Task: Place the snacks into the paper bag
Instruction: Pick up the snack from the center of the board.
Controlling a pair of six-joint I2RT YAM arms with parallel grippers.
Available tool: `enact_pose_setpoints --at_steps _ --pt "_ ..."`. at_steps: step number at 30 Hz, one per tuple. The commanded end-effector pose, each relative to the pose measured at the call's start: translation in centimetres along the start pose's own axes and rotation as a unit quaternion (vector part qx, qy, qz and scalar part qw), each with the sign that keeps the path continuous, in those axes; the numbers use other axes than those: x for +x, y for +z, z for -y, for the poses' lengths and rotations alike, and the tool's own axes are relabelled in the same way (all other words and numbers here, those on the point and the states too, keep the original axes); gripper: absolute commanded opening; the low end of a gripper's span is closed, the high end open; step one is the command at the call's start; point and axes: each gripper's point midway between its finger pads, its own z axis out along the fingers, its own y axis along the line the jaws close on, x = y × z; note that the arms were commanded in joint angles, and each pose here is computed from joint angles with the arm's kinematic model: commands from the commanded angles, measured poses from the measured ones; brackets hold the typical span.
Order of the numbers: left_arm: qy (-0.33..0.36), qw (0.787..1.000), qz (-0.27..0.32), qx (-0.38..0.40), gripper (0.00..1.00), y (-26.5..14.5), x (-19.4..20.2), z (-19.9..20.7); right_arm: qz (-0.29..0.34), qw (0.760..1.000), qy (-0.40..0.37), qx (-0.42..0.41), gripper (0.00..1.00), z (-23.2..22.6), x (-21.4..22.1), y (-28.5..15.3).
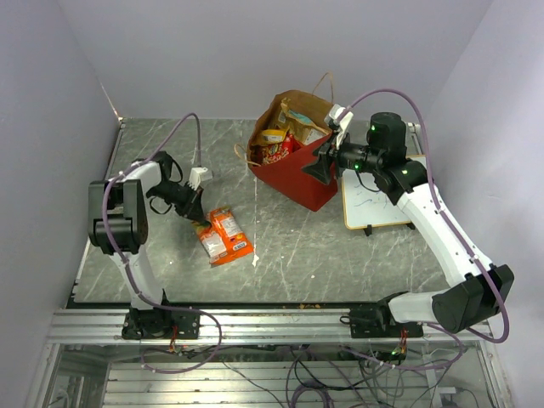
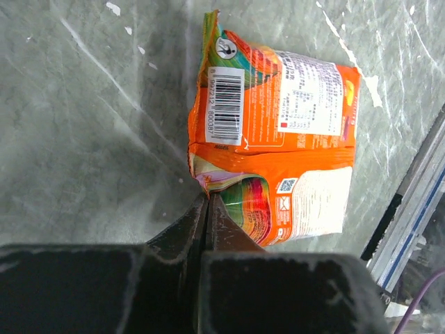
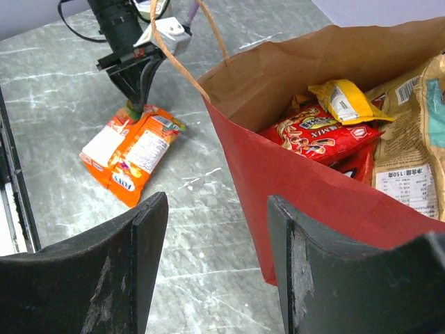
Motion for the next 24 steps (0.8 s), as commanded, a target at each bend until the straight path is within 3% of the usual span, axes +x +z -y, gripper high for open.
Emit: enact_pose_setpoints --at_steps 1,10,19,24 --pt "0.049 0.998 0.021 -0.017 0.07 -2.0 -1.2 1.4 0.006 1.0 -0.002 0.001 0.59 0.3 -0.1 0.1" --pt "0.152 0.986 0.045 -0.051 0.07 -5.6 -3.3 5.9 0.019 0.999 0.007 -0.025 0.59 -0.6 -0.5 0.2" --pt "0.273 0.957 0.06 -0.074 0.07 -5.9 -5.8 12.9 0.053 0.989 0.064 -0.126 0.56 -3.7 0.2 1.4" --pt "0.328 0.94 0.081 -0.044 0.07 -5.8 -7.1 16.2 0.059 0.978 0.061 -0.189 0.54 -5.7 2.3 2.5"
